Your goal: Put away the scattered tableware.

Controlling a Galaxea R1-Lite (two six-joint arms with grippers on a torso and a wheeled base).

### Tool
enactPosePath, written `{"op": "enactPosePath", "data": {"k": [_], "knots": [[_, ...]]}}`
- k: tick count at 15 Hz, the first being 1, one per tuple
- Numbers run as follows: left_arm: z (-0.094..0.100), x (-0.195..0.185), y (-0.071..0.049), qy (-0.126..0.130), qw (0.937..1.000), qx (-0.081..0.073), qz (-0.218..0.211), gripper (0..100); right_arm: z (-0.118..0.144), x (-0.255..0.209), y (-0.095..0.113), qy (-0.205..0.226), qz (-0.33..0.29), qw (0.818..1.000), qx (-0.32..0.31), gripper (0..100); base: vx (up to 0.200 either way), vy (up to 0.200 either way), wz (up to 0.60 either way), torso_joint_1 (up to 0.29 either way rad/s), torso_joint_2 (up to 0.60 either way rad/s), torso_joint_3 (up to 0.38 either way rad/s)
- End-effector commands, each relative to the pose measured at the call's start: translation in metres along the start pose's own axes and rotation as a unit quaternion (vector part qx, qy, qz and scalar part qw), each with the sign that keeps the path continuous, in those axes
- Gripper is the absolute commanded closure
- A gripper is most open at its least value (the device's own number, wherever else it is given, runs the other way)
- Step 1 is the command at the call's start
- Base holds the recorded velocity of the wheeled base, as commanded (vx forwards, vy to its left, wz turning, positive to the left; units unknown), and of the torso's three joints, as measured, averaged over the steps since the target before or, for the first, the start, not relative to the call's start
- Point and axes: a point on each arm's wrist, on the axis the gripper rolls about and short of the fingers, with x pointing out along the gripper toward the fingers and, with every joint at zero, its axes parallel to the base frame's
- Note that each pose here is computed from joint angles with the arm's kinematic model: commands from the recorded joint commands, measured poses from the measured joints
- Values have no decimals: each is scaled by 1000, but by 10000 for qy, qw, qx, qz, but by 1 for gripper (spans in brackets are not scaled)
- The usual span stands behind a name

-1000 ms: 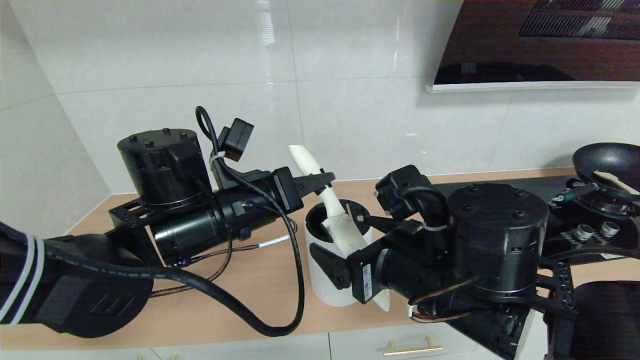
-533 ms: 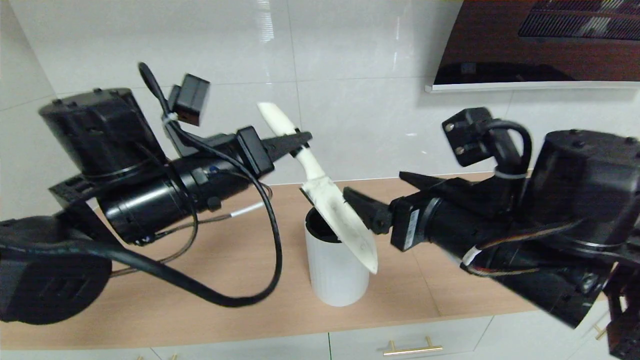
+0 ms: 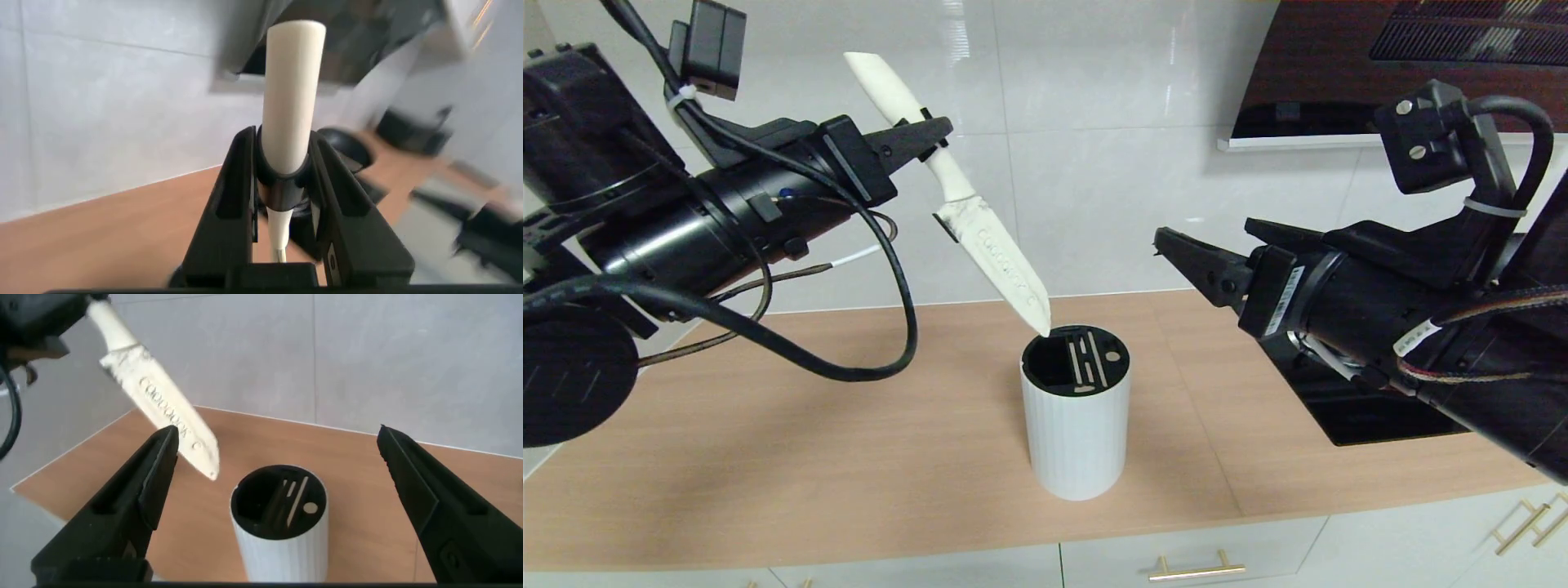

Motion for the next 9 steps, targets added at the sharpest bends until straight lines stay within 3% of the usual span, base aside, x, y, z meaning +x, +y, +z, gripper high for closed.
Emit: {"op": "enactPosePath", "data": {"k": [1, 3, 5, 6, 7, 9], "knots": [[-3, 18, 0, -18, 9998, 49, -194, 100, -4, 4, -4, 61, -82, 9999, -29, 0, 0, 0, 0, 0, 0, 0], [-16, 27, 7, 56, 9996, 161, -238, 100, -2, 3, -5, 28, -110, 9999, -25, 0, 0, 0, 0, 0, 0, 0], [-23, 32, 11, 21, 9986, 446, -272, 100, -4, 4, -5, 66, -105, 9999, -34, 0, 0, 0, 0, 0, 0, 0], [-33, 37, 15, 65, 9963, 816, -263, 100, -5, 4, -5, 73, -106, 9999, -36, 0, 0, 0, 0, 0, 0, 0], [-36, 37, 15, 60, 9952, 942, -264, 100, -5, 4, -5, 73, -106, 9999, -36, 0, 0, 0, 0, 0, 0, 0], [-40, 37, 11, 117, 9944, 1004, -317, 100, -6, 5, -5, 89, -100, 9999, -39, 0, 0, 0, 0, 0, 0, 0]]}}
